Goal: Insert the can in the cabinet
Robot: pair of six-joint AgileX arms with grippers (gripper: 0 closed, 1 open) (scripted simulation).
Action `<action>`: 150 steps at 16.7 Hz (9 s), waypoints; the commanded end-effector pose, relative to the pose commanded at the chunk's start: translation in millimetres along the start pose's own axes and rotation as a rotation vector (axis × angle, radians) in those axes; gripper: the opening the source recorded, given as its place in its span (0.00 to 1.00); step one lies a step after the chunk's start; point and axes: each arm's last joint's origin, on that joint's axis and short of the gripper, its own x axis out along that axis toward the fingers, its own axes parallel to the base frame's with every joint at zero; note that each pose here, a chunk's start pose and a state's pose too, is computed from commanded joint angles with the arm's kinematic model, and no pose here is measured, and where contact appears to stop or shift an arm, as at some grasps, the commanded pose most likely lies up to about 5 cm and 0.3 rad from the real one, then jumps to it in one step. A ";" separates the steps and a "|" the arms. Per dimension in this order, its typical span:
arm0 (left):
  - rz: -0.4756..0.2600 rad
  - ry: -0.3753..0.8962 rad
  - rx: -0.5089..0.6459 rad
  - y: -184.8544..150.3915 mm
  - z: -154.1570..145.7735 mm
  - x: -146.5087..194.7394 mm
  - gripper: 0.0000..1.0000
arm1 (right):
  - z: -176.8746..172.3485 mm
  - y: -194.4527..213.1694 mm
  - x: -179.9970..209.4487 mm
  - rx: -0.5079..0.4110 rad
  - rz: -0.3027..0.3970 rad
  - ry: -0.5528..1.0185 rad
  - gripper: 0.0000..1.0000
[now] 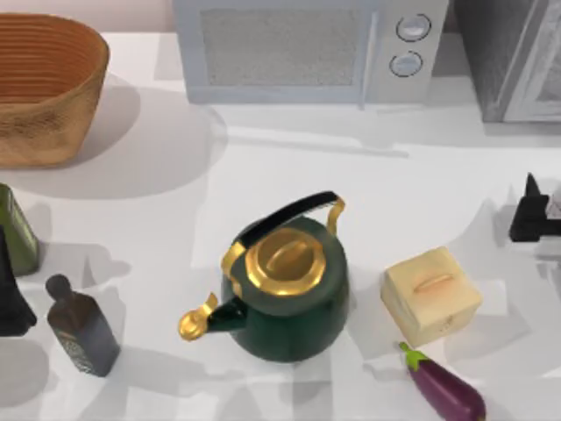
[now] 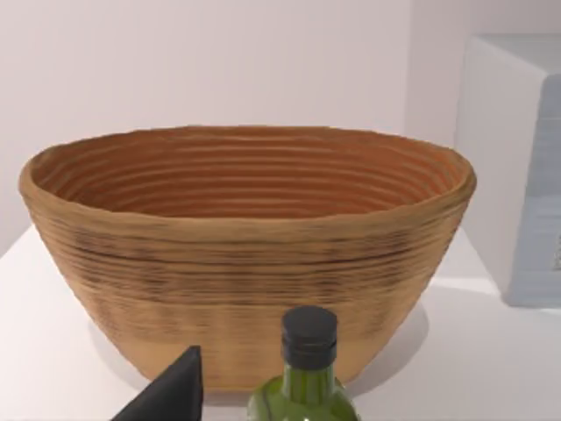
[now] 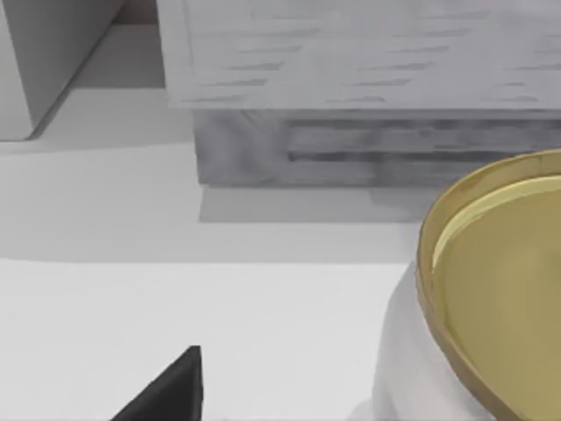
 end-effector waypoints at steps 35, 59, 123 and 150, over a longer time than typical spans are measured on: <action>0.000 0.000 0.000 0.0 0.0 0.0 1.00 | 85.7 0.2 -1.2 0.000 0.000 0.001 0.00; 0.000 0.000 0.000 0.0 0.0 0.0 1.00 | 159.4 -0.2 -111.7 0.000 0.001 -0.060 0.00; 0.000 0.000 0.000 0.0 0.0 0.0 1.00 | 493.0 51.7 -82.9 0.001 0.008 -0.195 0.00; 0.000 0.000 0.000 0.0 0.0 0.0 1.00 | 508.4 48.2 16.5 0.002 0.007 -0.195 0.68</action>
